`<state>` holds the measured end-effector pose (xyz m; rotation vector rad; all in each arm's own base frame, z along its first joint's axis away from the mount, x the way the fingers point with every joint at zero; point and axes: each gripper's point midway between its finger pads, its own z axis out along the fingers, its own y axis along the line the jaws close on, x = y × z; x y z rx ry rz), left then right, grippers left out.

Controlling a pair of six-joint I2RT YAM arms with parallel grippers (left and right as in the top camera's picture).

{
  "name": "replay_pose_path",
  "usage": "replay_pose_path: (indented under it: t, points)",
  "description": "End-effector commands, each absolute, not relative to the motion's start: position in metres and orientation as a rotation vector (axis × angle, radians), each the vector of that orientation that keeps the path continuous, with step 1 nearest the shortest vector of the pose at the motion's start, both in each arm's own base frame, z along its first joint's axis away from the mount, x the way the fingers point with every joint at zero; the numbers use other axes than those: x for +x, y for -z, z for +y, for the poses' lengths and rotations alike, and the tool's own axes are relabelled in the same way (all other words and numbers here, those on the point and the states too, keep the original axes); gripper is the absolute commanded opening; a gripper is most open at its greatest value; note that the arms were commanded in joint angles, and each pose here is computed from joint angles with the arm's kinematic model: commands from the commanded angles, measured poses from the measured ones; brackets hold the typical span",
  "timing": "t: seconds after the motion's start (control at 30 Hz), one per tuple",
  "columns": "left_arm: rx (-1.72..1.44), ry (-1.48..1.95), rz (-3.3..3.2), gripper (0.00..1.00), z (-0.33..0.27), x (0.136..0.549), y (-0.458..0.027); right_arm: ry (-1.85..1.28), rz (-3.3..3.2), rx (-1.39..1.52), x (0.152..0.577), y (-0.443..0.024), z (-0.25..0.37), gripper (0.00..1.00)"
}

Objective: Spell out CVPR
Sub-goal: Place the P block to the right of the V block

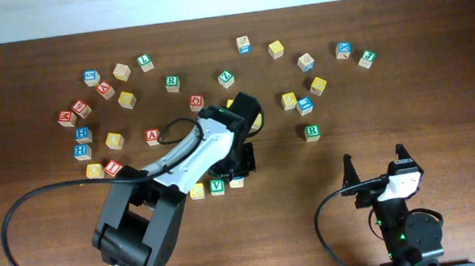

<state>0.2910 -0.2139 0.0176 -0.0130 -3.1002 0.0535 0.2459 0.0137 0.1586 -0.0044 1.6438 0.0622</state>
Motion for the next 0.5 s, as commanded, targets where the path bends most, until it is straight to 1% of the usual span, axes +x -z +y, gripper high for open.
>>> replay_pose_path:
  t: [0.0, 0.47]
  points:
    - [0.035, -0.004, -3.126, 0.27, -0.207, 0.29, -0.019, -0.05, 1.65, -0.003, 0.246, -0.156, 0.012, 0.98]
    - [0.022, -0.093, -3.071, 0.29, -0.219, 0.279, -0.02, -0.05, 1.65, -0.003, 0.246, -0.156, 0.012, 0.98]
